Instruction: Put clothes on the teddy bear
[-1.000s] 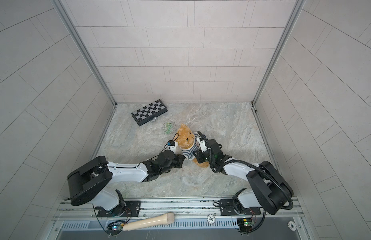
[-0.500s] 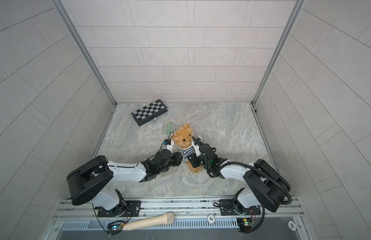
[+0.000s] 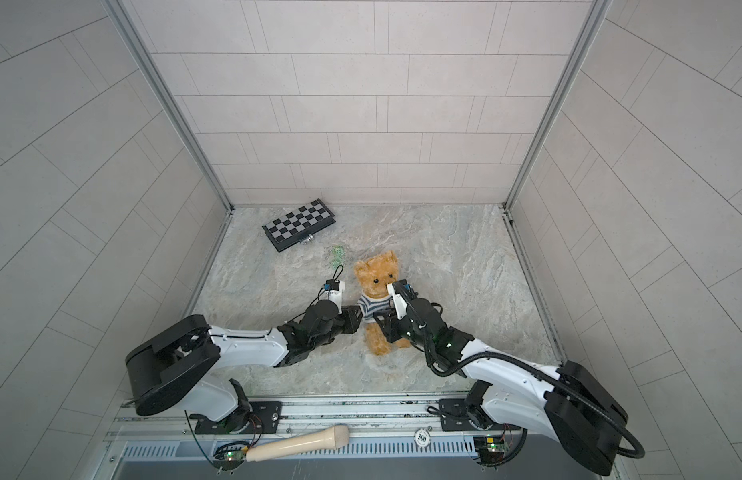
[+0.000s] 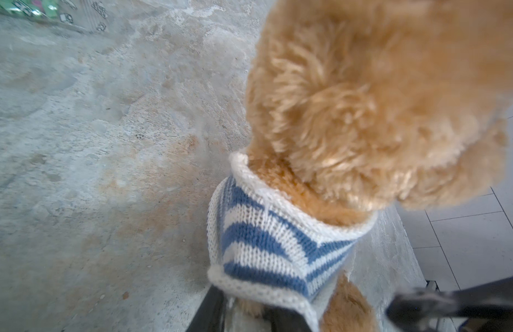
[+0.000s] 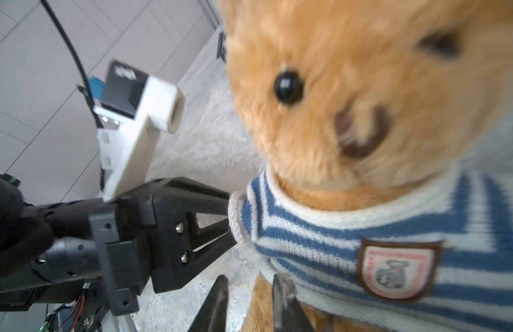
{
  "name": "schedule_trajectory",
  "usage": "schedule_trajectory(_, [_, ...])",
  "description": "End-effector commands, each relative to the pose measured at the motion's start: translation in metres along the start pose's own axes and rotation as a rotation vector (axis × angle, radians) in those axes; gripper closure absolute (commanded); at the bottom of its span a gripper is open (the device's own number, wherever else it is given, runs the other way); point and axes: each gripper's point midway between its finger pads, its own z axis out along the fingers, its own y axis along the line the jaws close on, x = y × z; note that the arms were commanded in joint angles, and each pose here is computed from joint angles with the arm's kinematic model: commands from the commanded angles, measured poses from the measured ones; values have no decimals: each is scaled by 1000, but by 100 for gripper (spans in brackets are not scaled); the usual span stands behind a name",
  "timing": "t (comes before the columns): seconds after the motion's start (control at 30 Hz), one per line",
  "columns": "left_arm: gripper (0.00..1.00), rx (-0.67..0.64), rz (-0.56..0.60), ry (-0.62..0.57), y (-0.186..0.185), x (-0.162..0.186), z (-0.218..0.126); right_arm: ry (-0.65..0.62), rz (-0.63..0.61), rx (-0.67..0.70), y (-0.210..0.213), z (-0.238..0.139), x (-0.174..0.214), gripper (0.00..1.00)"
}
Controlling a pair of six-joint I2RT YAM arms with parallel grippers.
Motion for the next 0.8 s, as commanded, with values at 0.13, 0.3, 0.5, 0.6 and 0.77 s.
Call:
schedule_trajectory(0.13, [71,44,32,26,-10,1,0,46,-82,189,-47,-16,3,64])
schedule_trajectory(0.3, [73,75,9,28,-19,-1,-2,83,-88,174,-49,8,9,63])
schedule_trajectory(0.5, [76,130,-42,14,-32,-8,-4,84,-65,171,-57,24,20,63])
schedule_trajectory(0.6, [77,141,-62,13,-37,-12,-5,100,-55,174,-63,29,32,66])
schedule_trajectory(0.77, [75,99,-79,-3,-30,-19,-11,128,-13,178,-71,35,49,69])
